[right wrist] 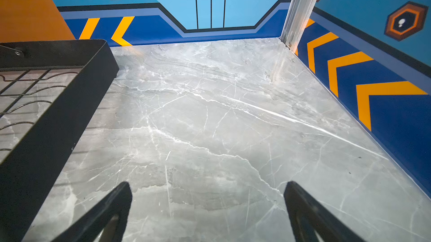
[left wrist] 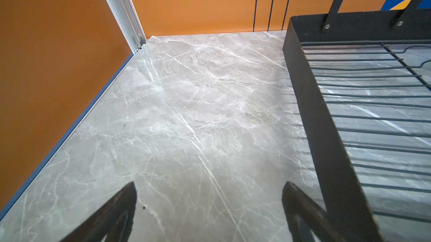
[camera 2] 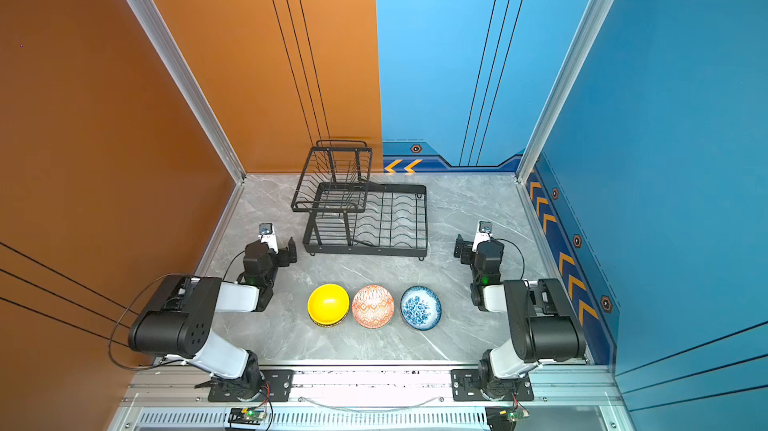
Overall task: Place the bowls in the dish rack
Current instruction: 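Move the left gripper toward the yellow bowl while the right gripper moves toward the rack, then grasp the rim of the yellow bowl with the left gripper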
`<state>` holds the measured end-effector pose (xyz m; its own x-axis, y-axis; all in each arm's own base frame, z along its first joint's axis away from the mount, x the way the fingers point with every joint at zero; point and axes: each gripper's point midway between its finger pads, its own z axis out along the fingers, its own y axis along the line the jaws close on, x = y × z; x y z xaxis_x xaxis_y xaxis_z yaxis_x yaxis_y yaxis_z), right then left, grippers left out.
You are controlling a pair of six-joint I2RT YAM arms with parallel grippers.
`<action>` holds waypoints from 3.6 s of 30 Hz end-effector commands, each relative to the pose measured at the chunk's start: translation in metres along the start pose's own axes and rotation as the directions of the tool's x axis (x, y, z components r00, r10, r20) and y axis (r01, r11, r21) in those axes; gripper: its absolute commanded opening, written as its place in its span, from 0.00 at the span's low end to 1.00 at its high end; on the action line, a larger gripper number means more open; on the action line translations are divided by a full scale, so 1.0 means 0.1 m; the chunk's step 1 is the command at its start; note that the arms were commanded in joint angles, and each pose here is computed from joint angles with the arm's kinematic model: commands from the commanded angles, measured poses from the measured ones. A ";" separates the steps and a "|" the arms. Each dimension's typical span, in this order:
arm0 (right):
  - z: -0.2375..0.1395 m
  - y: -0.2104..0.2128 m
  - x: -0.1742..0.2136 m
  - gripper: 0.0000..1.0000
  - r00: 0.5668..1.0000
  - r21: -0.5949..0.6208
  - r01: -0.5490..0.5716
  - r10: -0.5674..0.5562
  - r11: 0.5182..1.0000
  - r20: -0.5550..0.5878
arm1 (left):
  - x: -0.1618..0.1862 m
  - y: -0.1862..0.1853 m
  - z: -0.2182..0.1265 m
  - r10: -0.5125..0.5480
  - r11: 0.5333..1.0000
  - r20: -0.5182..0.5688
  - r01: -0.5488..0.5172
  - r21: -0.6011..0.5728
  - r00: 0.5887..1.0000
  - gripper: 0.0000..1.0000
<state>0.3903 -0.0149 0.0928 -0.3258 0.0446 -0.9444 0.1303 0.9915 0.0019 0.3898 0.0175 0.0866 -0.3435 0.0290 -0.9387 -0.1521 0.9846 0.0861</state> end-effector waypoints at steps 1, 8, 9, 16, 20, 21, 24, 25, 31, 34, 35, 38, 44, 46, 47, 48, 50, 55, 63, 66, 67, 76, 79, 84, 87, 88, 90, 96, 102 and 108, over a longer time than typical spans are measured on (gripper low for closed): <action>0.04 0.00 -0.01 1.00 1.000 -0.001 -0.007 0.007 1.000 -0.006 | -0.06 -0.02 0.03 -0.002 1.000 0.009 0.002 0.018 1.000 0.98; 0.04 0.00 -0.01 1.00 1.000 -0.001 -0.010 0.010 1.000 -0.006 | -0.06 -0.02 0.03 -0.003 1.000 0.008 0.003 0.017 1.000 0.98; 0.04 0.00 -0.01 1.00 1.000 -0.001 -0.009 0.009 1.000 -0.006 | -0.06 -0.02 0.03 -0.002 1.000 0.008 0.002 0.018 1.000 0.98; 0.04 0.00 -0.01 1.00 1.000 0.002 -0.007 0.007 1.000 -0.005 | -0.06 -0.02 0.03 -0.004 1.000 0.005 0.004 0.022 1.000 0.98; 0.04 0.00 -0.01 1.00 1.000 0.001 -0.007 0.007 1.000 -0.006 | -0.05 -0.02 0.03 -0.006 1.000 0.004 0.006 0.020 1.000 0.98; 0.04 0.00 -0.01 1.00 1.000 0.002 -0.008 0.008 1.000 -0.005 | -0.06 -0.02 0.03 -0.007 1.000 0.005 0.006 0.021 1.000 0.98; 0.04 0.00 -0.01 1.00 1.000 0.001 -0.007 0.007 1.000 -0.006 | -0.06 -0.02 0.03 -0.006 1.000 0.005 0.006 0.022 1.000 0.98; 0.04 0.00 -0.01 1.00 1.000 0.000 -0.007 0.007 1.000 -0.006 | -0.06 -0.02 0.04 -0.006 1.000 0.006 0.006 0.022 1.000 0.98; -0.03 -0.13 -0.16 1.00 0.998 0.047 -0.054 0.054 0.997 0.013 | -0.20 0.09 -0.06 -0.009 0.998 0.024 0.010 -0.059 1.000 0.98; -0.13 -0.16 -0.32 1.00 0.998 0.057 -0.055 0.056 0.997 -0.012 | -0.32 0.12 -0.16 0.006 0.995 0.006 -0.005 -0.097 1.000 0.98; -0.16 -0.16 -0.36 1.00 0.998 0.061 -0.060 0.062 0.996 -0.027 | -0.35 0.13 -0.20 0.005 0.994 0.003 -0.005 -0.107 1.000 0.98; -0.27 -0.11 -0.51 1.00 0.996 0.046 -0.077 0.079 0.996 -0.050 | -0.48 0.17 -0.36 -0.039 0.991 0.011 0.040 -0.125 0.999 0.98; -0.50 0.12 -0.75 1.00 0.989 -0.074 -0.101 0.092 0.992 -0.114 | -0.64 0.25 -0.65 -0.093 0.986 -0.051 0.084 -0.145 0.994 0.98; -0.56 0.29 -0.82 1.00 0.985 -0.158 -0.113 0.090 0.981 -0.150 | -0.68 0.23 -0.75 -0.118 0.986 -0.080 0.107 -0.127 0.990 0.98; -0.59 0.37 -0.84 1.00 0.981 -0.199 -0.123 0.089 0.972 -0.170 | -0.68 0.22 -0.78 -0.130 0.986 -0.094 0.118 -0.119 0.987 0.98; -0.61 0.46 -0.87 1.00 0.977 -0.241 -0.136 0.089 0.961 -0.195 | -0.71 0.19 -0.82 -0.145 0.985 -0.106 0.134 -0.107 0.984 0.98; -0.66 0.62 -0.91 1.00 0.966 -0.311 -0.153 0.075 0.938 -0.249 | -0.73 0.14 -0.88 -0.168 0.984 -0.136 0.158 -0.080 0.976 0.98; -0.76 0.96 -0.89 1.00 0.917 -0.415 -0.157 -0.023 0.896 -0.398 | -0.64 -0.05 -1.05 -0.191 0.979 -0.288 0.202 0.007 0.938 0.98; -1.02 1.63 -0.80 1.00 0.866 -0.578 -0.055 -0.250 0.814 -0.434 | -0.41 -0.46 -1.35 -0.184 0.938 -0.508 0.304 0.164 0.842 0.98; -1.09 1.81 -0.82 1.00 0.882 -0.608 0.033 -0.309 0.793 -0.355 | -0.31 -0.58 -1.48 -0.160 0.924 -0.572 0.326 0.199 0.804 0.98; -1.11 1.86 -0.84 1.00 0.886 -0.616 0.037 -0.310 0.787 -0.344 | -0.29 -0.63 -1.52 -0.150 0.918 -0.591 0.333 0.214 0.793 0.98; -1.28 2.15 -0.72 1.00 0.820 -0.715 -0.003 -0.408 0.699 -0.402 | -0.02 -0.98 -1.84 -0.051 0.886 -0.703 0.357 0.296 0.710 0.98; -1.28 2.19 -0.68 1.00 0.801 -0.722 0.010 -0.438 0.692 -0.409 | 0.08 -1.07 -1.92 -0.030 0.879 -0.725 0.364 0.309 0.688 0.98; -1.22 2.20 -0.67 1.00 0.793 -0.709 0.037 -0.452 0.704 -0.408 | 0.27 -1.17 -2.04 0.011 0.882 -0.749 0.346 0.318 0.662 0.98; -1.17 2.19 -0.71 1.00 0.796 -0.693 0.056 -0.451 0.718 -0.403 | 0.36 -1.17 -2.08 0.047 0.900 -0.757 0.301 0.315 0.652 0.98; -1.15 2.18 -0.72 1.00 0.798 -0.686 0.061 -0.449 0.725 -0.403 | 0.39 -1.16 -2.09 0.061 0.907 -0.757 0.281 0.314 0.650 0.98; -1.13 2.18 -0.75 1.00 0.800 -0.679 0.072 -0.449 0.731 -0.398 | 0.41 -1.16 -2.09 0.083 0.916 -0.755 0.249 0.315 0.651 0.98; -1.09 2.17 -0.76 1.00 0.800 -0.666 0.086 -0.450 0.741 -0.398 | 0.45 -1.18 -2.06 0.122 0.930 -0.756 0.191 0.313 0.644 0.90; -1.08 2.15 -0.73 1.00 0.796 -0.660 0.089 -0.452 0.746 -0.403 | 0.52 -1.16 -2.04 0.160 0.945 -0.769 0.131 0.301 0.619 0.58; -1.08 2.14 -0.71 1.00 0.793 -0.656 0.093 -0.454 0.749 -0.406 | 0.52 -1.17 -2.03 0.175 0.947 -0.768 0.107 0.302 0.616 0.33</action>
<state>0.3417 0.2084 0.1970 -0.6965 -0.3467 -0.6282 -0.5455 0.8247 0.1497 0.1997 -0.1344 0.0907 -0.9532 0.0444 -0.2992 0.0952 0.9830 -0.1573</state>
